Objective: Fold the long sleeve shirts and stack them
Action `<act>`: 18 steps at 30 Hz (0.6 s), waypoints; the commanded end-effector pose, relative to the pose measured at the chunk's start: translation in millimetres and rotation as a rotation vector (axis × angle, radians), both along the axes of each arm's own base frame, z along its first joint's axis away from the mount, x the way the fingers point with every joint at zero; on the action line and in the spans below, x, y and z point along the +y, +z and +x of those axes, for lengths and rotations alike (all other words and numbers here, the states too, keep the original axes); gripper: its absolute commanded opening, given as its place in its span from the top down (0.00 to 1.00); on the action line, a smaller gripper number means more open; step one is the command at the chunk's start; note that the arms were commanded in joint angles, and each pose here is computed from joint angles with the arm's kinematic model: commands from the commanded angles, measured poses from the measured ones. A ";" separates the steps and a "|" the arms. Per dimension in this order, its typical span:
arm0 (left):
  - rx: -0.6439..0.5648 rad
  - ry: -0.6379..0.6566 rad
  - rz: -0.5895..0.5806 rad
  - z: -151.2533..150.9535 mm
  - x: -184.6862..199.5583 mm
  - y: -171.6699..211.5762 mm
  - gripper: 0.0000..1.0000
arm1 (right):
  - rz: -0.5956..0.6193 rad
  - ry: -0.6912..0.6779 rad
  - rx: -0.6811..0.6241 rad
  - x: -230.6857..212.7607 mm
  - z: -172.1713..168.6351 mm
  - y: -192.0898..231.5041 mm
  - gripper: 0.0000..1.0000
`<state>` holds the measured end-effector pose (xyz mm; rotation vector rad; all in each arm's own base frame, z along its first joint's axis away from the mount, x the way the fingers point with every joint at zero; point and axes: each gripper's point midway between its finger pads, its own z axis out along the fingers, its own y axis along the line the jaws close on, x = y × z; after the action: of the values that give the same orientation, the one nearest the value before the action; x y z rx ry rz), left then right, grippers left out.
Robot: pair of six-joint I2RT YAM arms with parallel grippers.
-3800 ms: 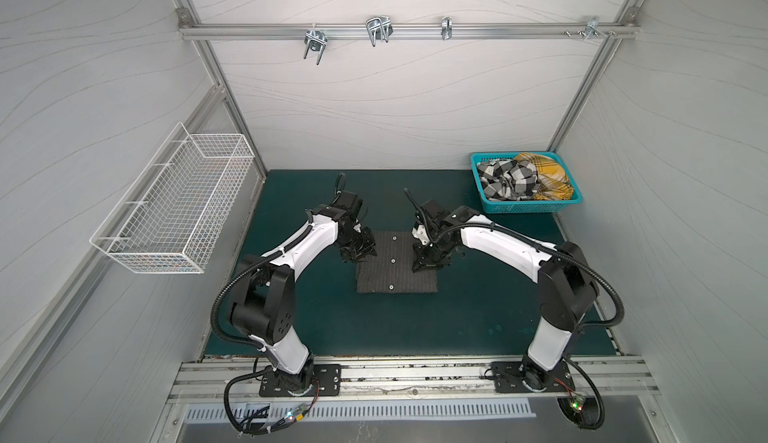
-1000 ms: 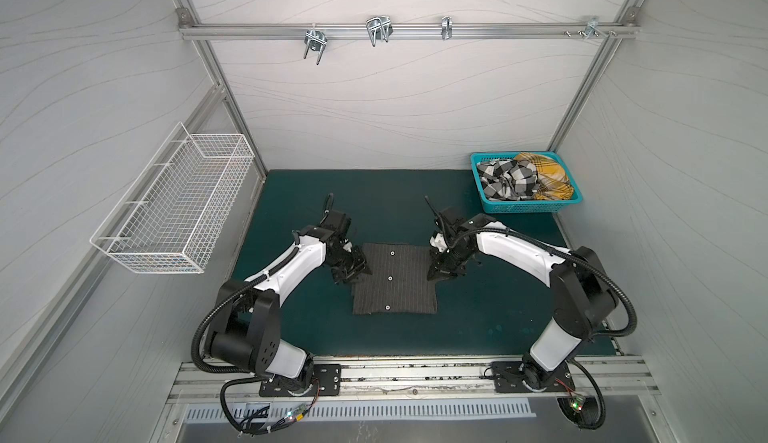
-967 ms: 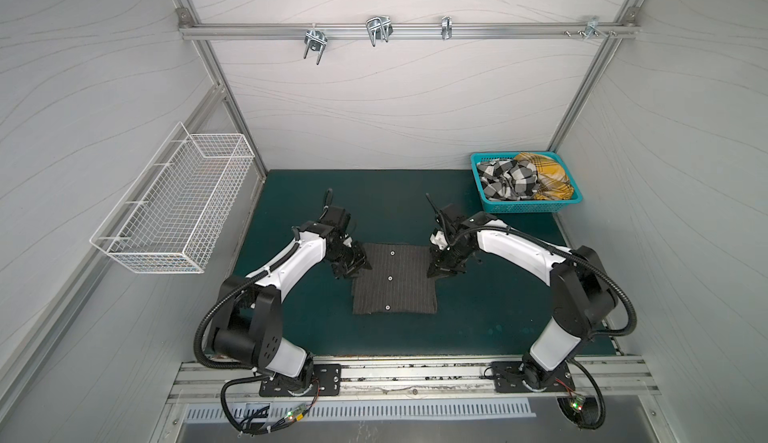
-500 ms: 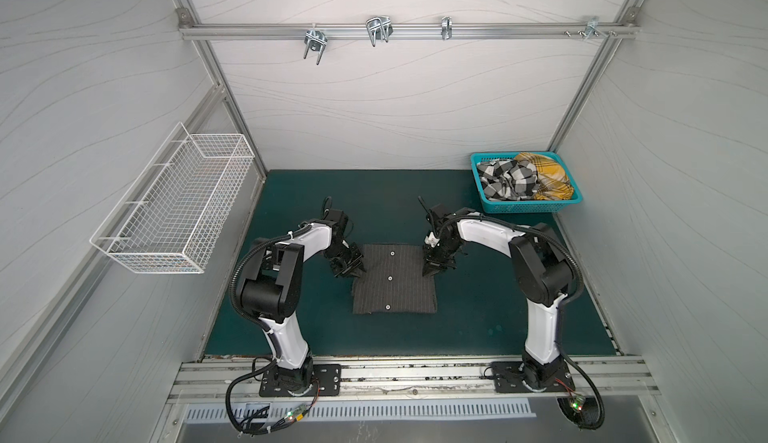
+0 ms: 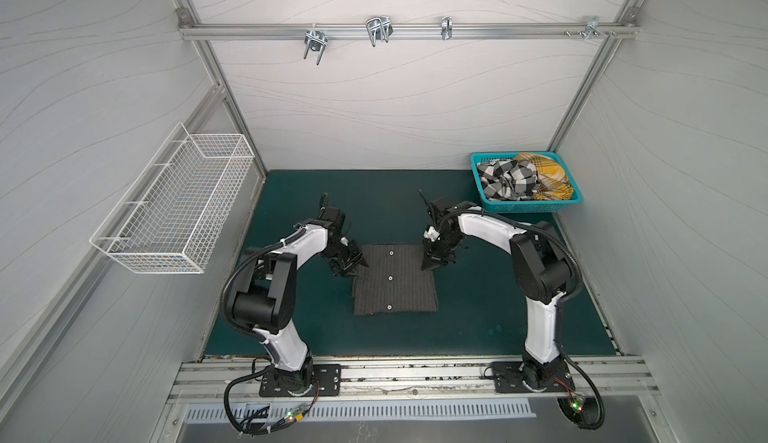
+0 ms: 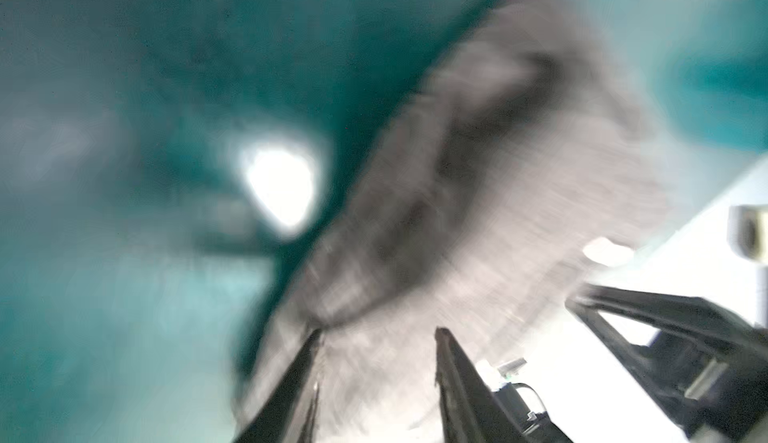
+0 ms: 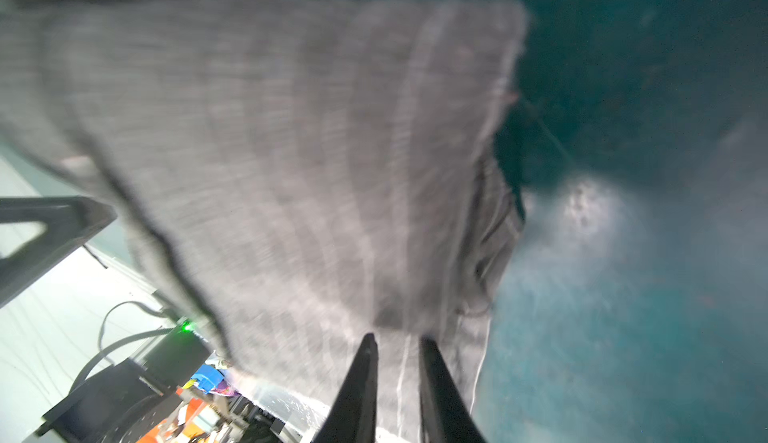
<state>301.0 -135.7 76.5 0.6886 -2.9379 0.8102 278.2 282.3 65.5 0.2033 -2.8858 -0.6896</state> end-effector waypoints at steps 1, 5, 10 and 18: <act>-0.300 -0.026 0.047 19.6 9.4 84.8 0.44 | 0.015 0.033 -0.067 -9.3 -9.6 48.1 0.78; -0.467 0.034 0.132 6.8 37.3 105.1 0.32 | 0.027 0.028 -0.102 -19.8 -22.8 69.0 0.76; -0.328 0.188 0.000 -24.9 57.6 69.7 0.31 | 0.041 0.007 -0.120 -34.3 -44.0 75.1 0.68; -0.097 0.206 -0.024 -67.6 61.1 13.3 0.29 | 0.055 0.005 -0.077 -37.7 -59.2 55.7 0.65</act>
<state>232.1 -73.8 84.7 1.0045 -2.9809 0.9107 221.9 241.7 121.1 0.2469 -2.9547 -0.7496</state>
